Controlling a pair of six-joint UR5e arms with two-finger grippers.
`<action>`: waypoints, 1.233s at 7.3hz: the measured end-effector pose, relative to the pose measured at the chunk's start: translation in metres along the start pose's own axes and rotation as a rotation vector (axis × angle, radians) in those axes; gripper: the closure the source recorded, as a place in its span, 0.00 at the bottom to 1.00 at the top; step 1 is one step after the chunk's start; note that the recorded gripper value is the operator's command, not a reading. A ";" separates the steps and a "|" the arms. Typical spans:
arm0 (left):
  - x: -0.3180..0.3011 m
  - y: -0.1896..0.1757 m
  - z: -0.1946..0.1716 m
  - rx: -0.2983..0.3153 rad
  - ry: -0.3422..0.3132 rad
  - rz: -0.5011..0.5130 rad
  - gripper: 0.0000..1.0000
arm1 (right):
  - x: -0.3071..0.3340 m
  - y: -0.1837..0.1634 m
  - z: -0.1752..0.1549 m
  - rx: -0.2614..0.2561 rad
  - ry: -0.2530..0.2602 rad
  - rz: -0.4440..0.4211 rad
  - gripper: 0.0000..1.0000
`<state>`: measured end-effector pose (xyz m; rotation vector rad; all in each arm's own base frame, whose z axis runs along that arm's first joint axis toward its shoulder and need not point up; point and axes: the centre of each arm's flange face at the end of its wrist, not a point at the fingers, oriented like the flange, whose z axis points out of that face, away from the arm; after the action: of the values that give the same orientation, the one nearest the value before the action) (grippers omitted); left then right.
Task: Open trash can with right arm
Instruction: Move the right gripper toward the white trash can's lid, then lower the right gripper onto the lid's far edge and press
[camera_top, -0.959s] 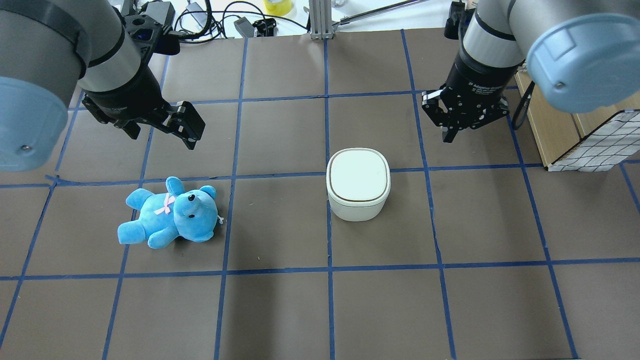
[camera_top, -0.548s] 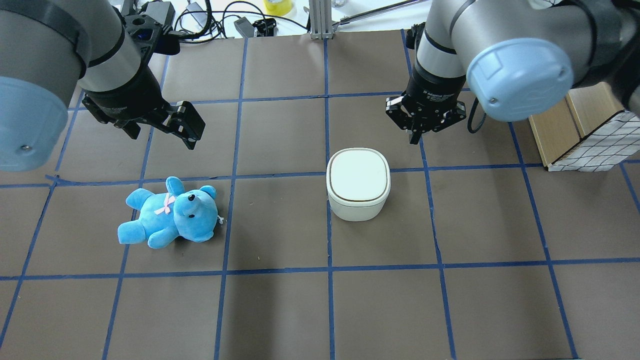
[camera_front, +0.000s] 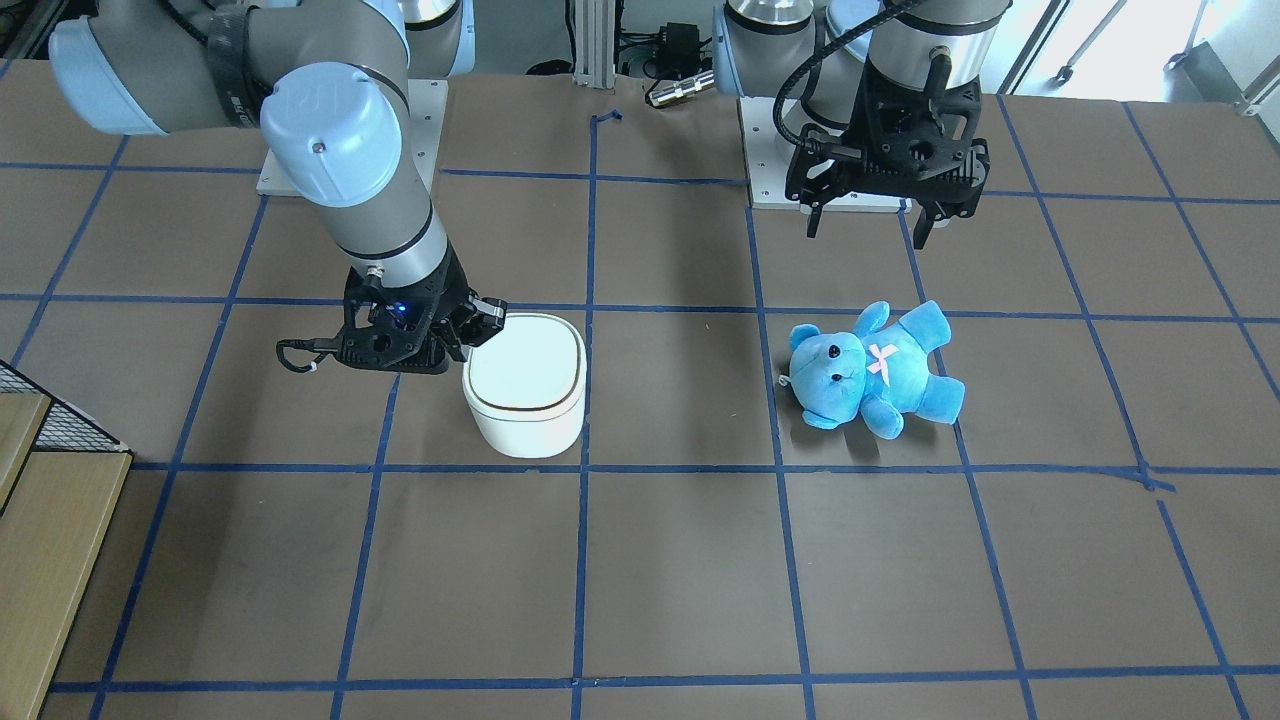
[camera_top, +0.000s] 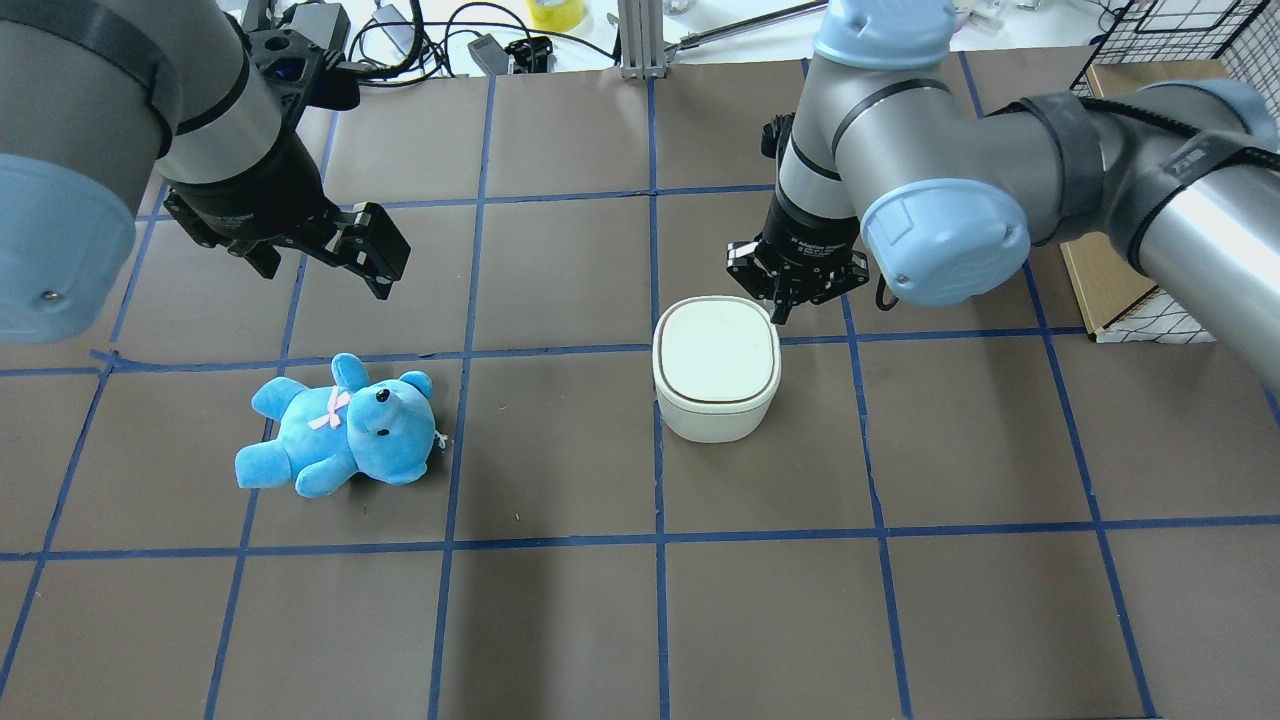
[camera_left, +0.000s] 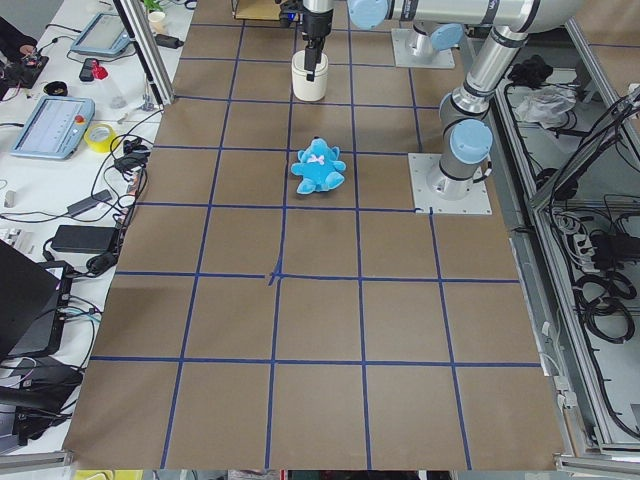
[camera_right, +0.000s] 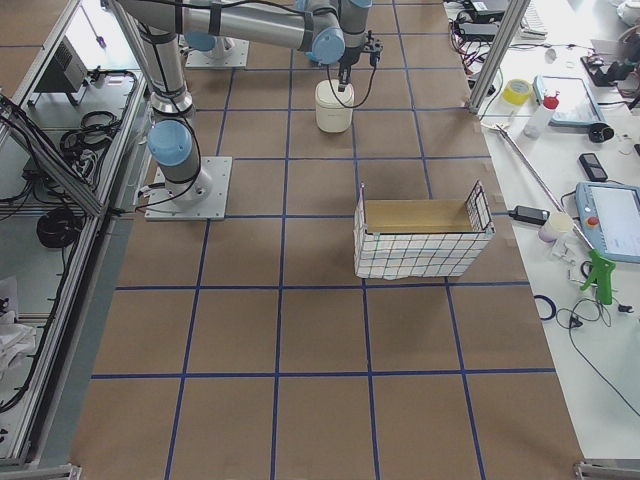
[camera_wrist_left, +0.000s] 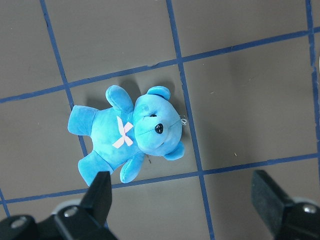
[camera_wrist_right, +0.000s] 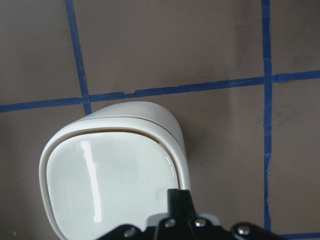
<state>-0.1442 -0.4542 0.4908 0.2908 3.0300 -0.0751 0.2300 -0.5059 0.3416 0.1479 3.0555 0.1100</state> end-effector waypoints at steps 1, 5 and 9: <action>0.000 0.000 0.000 0.000 0.000 0.000 0.00 | 0.001 0.002 0.008 -0.006 0.000 -0.004 1.00; 0.000 0.000 0.000 0.000 0.000 0.000 0.00 | -0.005 0.006 0.023 -0.023 0.004 -0.028 1.00; 0.000 0.000 0.000 0.000 0.000 0.000 0.00 | -0.007 0.006 0.030 -0.030 0.007 -0.034 1.00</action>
<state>-0.1442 -0.4542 0.4908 0.2909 3.0300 -0.0751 0.2401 -0.4986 0.3132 0.0940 3.0596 0.1540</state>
